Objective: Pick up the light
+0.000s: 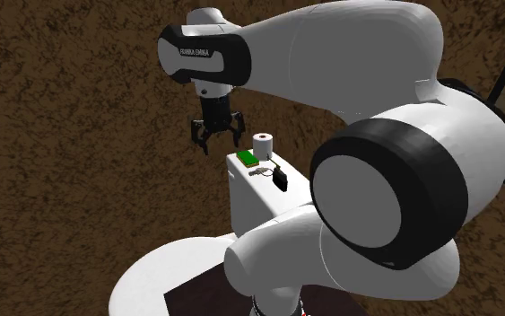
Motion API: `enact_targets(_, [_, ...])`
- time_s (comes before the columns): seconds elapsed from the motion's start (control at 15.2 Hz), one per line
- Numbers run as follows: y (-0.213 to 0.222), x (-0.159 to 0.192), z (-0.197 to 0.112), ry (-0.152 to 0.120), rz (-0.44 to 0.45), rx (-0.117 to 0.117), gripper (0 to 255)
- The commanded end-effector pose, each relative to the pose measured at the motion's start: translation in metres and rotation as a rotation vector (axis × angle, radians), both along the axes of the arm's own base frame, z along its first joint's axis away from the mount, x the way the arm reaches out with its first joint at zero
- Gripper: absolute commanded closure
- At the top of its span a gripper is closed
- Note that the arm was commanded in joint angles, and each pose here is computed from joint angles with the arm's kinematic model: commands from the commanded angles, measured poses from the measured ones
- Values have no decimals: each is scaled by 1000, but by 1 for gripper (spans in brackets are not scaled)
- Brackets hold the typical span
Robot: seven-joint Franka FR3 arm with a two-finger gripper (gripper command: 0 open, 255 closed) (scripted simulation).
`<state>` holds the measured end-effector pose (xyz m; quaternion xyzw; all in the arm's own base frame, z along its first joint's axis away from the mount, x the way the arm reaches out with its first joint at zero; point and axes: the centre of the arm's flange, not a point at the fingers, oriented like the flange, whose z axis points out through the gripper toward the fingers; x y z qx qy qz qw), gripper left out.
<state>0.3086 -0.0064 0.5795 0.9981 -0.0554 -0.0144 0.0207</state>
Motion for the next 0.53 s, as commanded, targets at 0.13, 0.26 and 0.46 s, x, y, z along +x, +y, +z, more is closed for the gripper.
enact_targets(0.13, [-22, 1, -15, -10, 1, 3, 0])
enact_targets(0.26, [-44, 2, -30, -21, 3, 6, 0])
enact_targets(0.46, [-77, 4, -53, -36, 4, 11, 0])
